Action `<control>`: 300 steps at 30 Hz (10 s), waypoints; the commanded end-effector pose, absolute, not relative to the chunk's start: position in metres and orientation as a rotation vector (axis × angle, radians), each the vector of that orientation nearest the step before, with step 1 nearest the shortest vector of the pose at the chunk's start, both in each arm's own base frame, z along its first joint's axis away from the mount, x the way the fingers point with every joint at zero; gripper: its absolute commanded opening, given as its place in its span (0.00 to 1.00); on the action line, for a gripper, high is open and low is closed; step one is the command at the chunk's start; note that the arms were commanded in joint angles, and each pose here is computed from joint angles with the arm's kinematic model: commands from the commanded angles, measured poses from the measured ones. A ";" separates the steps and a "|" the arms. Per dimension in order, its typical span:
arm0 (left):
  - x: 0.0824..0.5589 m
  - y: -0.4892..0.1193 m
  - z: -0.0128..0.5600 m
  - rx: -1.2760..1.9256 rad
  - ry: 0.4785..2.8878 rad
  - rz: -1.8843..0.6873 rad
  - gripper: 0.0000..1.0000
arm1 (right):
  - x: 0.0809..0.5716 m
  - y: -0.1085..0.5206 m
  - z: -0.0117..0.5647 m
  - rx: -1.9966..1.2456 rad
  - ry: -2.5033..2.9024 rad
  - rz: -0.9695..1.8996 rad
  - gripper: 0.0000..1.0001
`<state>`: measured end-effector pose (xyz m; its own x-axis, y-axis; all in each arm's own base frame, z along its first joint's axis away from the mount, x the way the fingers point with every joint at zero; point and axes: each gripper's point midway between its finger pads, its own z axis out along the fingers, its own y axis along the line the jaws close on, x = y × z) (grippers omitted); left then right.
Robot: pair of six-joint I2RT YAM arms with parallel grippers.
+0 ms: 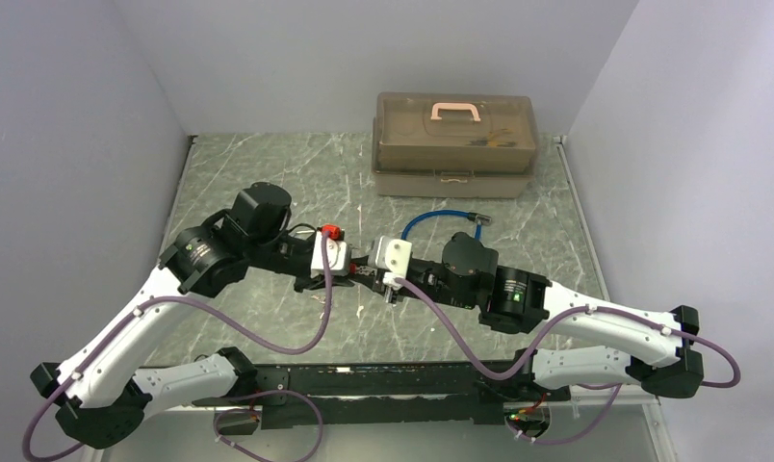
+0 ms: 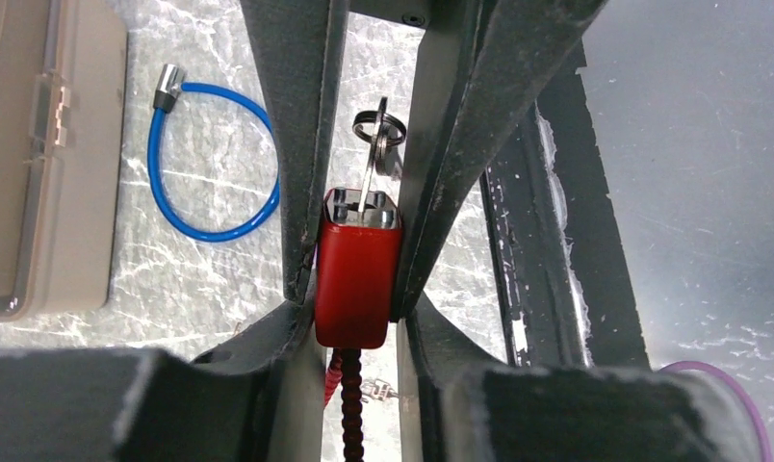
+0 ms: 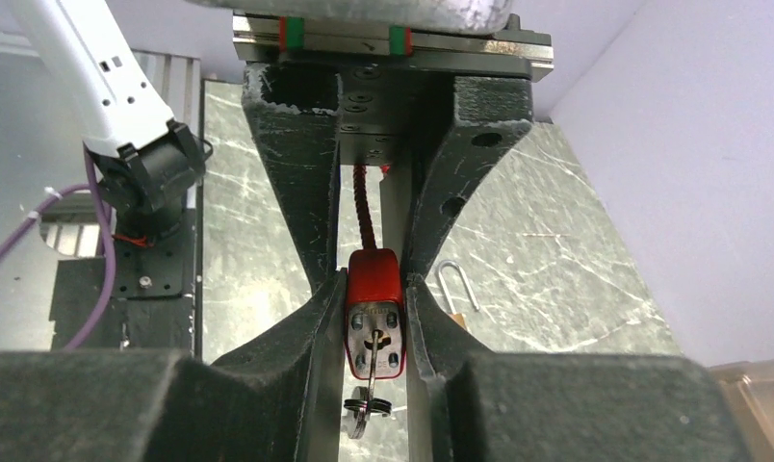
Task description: Unlock with the key
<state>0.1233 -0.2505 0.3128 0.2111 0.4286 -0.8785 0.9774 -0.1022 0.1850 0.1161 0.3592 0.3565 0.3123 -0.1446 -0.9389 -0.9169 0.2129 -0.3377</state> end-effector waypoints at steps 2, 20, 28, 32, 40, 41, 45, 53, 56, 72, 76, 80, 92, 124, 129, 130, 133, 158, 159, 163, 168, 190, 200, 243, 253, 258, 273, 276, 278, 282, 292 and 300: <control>0.121 -0.252 0.325 1.625 1.306 -0.855 0.00 | 0.108 0.364 0.389 -1.149 1.053 0.842 0.07; 0.134 -0.250 0.318 1.431 1.514 -0.944 0.00 | 0.103 0.305 0.425 -1.151 1.029 0.759 0.56; 0.140 -0.250 0.311 1.433 1.636 -0.942 0.00 | 0.148 0.276 0.420 -0.895 1.152 0.571 0.22; 0.141 -0.254 0.319 1.408 1.631 -0.968 0.01 | 0.172 0.284 0.400 -0.880 1.268 0.444 0.00; 0.127 -0.256 0.322 1.338 1.642 -1.152 0.07 | 0.193 0.283 0.389 -0.866 1.339 0.293 0.00; 0.125 -0.256 0.319 1.339 1.648 -1.169 0.02 | 0.192 0.282 0.390 -0.860 1.324 0.295 0.00; 0.119 -0.257 0.316 1.347 1.640 -1.213 0.00 | 0.195 0.277 0.394 -0.835 1.324 0.274 0.00; 0.121 -0.258 0.325 1.314 1.626 -1.238 0.00 | 0.189 0.297 0.386 -0.835 1.322 0.253 0.00; 0.121 -0.258 0.329 1.303 1.619 -1.258 0.00 | 0.188 0.302 0.384 -0.823 1.313 0.188 0.00; 0.126 -0.256 0.331 1.288 1.616 -1.236 0.00 | 0.168 0.336 0.369 -0.855 1.283 0.072 0.00; 0.129 -0.255 0.335 1.279 1.609 -1.223 0.00 | 0.163 0.345 0.359 -0.874 1.300 0.097 0.00; 0.133 -0.254 0.342 1.265 1.597 -1.201 0.00 | 0.157 0.350 0.350 -0.895 1.329 0.142 0.00; 0.129 -0.247 0.335 1.338 1.562 -1.149 0.00 | 0.180 0.292 0.408 -0.822 1.395 0.299 0.37; 0.121 -0.237 0.318 1.526 1.483 -1.046 0.00 | 0.128 0.317 0.409 -1.218 1.337 1.332 0.55; 0.120 -0.239 0.320 1.535 1.477 -1.051 0.00 | 0.138 0.323 0.399 -1.189 1.365 1.318 0.54; 0.120 -0.239 0.319 1.534 1.479 -1.050 0.00 | 0.140 0.324 0.399 -1.186 1.366 1.317 0.54; 0.121 -0.240 0.320 1.535 1.479 -1.048 0.00 | 0.142 0.327 0.400 -1.181 1.359 1.321 0.54; 0.126 -0.246 0.329 1.517 1.476 -1.063 0.00 | 0.132 0.339 0.382 -1.279 1.364 1.390 0.48; 0.126 -0.246 0.329 1.518 1.476 -1.065 0.00 | 0.132 0.339 0.384 -1.280 1.359 1.393 0.46; 0.127 -0.247 0.330 1.514 1.478 -1.067 0.00 | 0.131 0.341 0.384 -1.287 1.355 1.403 0.30; 0.128 -0.246 0.331 1.513 1.479 -1.052 0.00 | 0.131 0.344 0.381 -1.296 1.361 1.405 0.04; 0.200 -0.226 0.376 1.463 1.413 -0.511 0.00 | 0.157 0.353 0.336 -0.970 1.658 1.404 0.00; 0.199 -0.233 0.382 1.557 1.208 -0.268 0.00 | 0.159 0.354 0.350 -0.784 1.647 1.515 0.00; 0.191 -0.225 0.419 1.483 0.859 0.051 0.00 | 0.160 0.341 0.386 -0.554 1.616 1.928 0.27; 0.167 -0.231 0.404 1.556 0.919 -0.134 0.00 | 0.167 0.298 0.429 -0.689 1.507 1.494 0.57; 0.155 -0.237 0.408 1.548 0.950 -0.253 0.00 | 0.172 0.282 0.419 -0.817 1.481 1.249 0.56; 0.121 -0.259 0.405 1.606 1.229 -0.765 0.00 | 0.126 0.265 0.455 -1.108 1.083 1.123 0.43; 0.124 -0.259 0.403 1.581 1.240 -0.760 0.00 | 0.124 0.269 0.462 -1.102 1.057 1.162 0.42; 0.125 -0.261 0.401 1.575 1.263 -0.773 0.00 | 0.122 0.271 0.464 -1.106 1.043 1.180 0.42; 0.125 -0.261 0.403 1.555 1.280 -0.799 0.00 | 0.119 0.275 0.461 -1.129 1.037 1.191 0.45; 0.126 -0.264 0.407 1.513 1.313 -0.886 0.00 | 0.110 0.300 0.447 -1.204 1.059 1.153 0.36; 0.126 -0.261 0.409 1.503 1.312 -0.888 0.00 | 0.112 0.311 0.443 -1.208 1.093 1.115 0.07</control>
